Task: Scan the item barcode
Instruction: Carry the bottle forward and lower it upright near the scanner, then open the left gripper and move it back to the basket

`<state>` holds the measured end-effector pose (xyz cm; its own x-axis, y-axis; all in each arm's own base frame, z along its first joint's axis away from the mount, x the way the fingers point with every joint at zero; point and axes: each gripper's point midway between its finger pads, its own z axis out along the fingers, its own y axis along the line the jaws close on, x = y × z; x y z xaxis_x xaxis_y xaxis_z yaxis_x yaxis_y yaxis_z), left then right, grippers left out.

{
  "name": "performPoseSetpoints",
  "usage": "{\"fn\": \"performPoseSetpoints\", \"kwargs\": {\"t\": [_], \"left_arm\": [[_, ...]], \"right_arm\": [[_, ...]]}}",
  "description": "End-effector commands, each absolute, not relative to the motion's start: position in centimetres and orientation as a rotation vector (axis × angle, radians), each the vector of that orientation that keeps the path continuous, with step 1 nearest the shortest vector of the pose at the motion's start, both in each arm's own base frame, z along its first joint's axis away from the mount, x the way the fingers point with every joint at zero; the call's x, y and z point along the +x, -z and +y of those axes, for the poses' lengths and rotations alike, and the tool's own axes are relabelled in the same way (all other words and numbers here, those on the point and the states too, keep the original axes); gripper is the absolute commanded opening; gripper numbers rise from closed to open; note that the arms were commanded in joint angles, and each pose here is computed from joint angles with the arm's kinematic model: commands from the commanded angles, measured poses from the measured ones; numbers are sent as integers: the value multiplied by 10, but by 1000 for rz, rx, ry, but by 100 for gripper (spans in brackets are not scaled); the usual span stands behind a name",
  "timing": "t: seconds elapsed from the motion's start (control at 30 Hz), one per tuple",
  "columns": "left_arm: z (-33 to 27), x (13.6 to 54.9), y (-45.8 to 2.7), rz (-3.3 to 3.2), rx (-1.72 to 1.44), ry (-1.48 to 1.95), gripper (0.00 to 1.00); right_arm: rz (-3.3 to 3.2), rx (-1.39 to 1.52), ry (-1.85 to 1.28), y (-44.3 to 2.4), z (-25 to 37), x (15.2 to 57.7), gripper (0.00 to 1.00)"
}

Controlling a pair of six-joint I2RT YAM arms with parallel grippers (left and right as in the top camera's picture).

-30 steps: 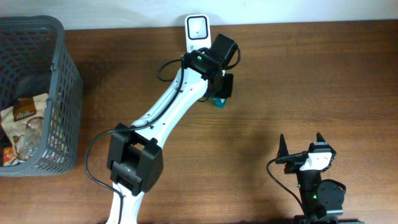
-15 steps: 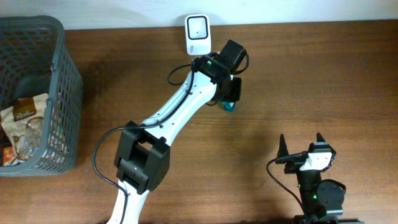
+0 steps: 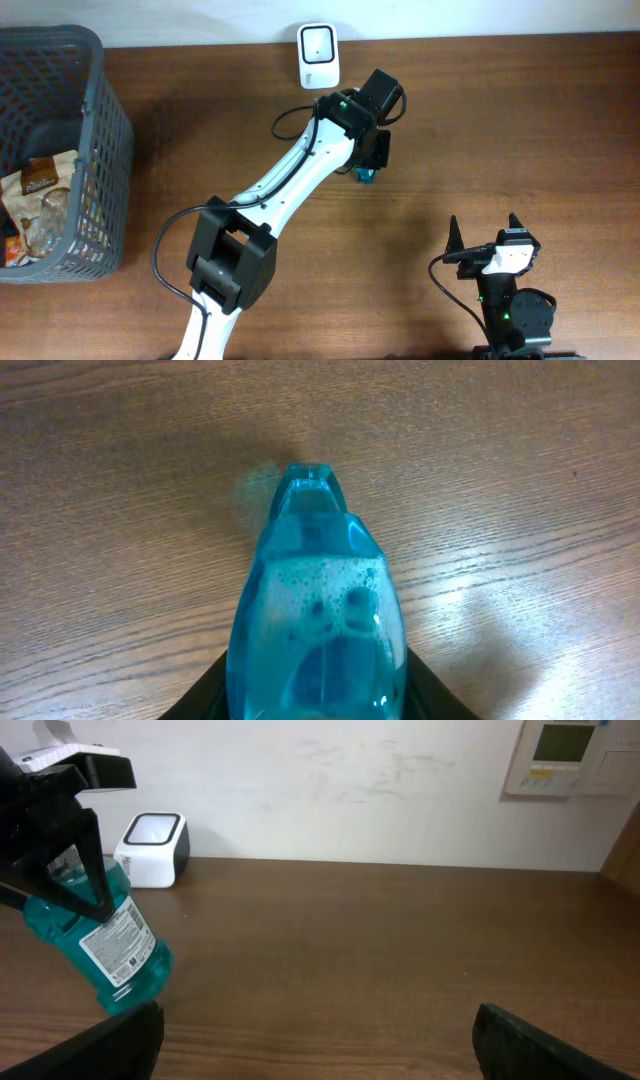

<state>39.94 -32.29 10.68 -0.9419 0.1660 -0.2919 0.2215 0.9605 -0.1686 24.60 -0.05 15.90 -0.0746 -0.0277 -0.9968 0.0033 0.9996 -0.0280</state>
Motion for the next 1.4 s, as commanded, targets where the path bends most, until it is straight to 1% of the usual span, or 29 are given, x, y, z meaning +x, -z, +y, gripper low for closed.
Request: {"fn": "performPoseSetpoints", "kwargs": {"t": [0.0, 0.03, 0.07, 0.1, 0.27, 0.4, 0.47, 0.5, 0.6, 0.83, 1.1, 1.2, 1.3, 1.37], "left_arm": [[-325, 403, -114, 2805, 284, 277, 6], [-325, 403, -114, 2803, 285, 278, 10], [-326, 403, -114, 2801, 287, 280, 19], [-326, 403, -114, 2798, 287, 282, 23], [-331, 407, -119, 2773, 287, 302, 33], [-335, 412, -129, 2743, 298, 320, 45], [-336, 414, -133, 2728, 330, 320, 59], [-336, 414, -133, 2723, 344, 318, 61], [-336, 414, -133, 2724, 344, 317, 62], [-338, 416, -140, 2708, 343, 328, 60], [-343, 426, -215, 2582, 373, 392, 61], [-334, 427, -241, 2549, 389, 390, 64], [-305, 432, -266, 2541, 324, 345, 66], [-269, 440, -284, 2535, 240, 285, 66]], "right_arm": [[1650, -14, 33, -155, -2, 246, 99], [1650, -14, 33, -155, -2, 246, 98], [1650, -14, 33, -155, -2, 246, 98], [1650, -14, 33, -155, -2, 246, 98], [1650, -14, 33, -155, -2, 246, 98], [1650, -14, 33, -155, -2, 246, 98], [1650, -14, 33, -155, -2, 246, 98], [1650, -14, 33, -155, -2, 246, 98], [1650, -14, 33, -155, -2, 246, 98], [1650, -14, 33, -155, -2, 246, 98], [1650, -14, 33, -155, -2, 246, 98], [1650, -14, 33, -155, -2, 246, 98], [1650, -14, 33, -155, -2, 246, 99], [1650, -14, 33, -155, -2, 246, 98]]}}
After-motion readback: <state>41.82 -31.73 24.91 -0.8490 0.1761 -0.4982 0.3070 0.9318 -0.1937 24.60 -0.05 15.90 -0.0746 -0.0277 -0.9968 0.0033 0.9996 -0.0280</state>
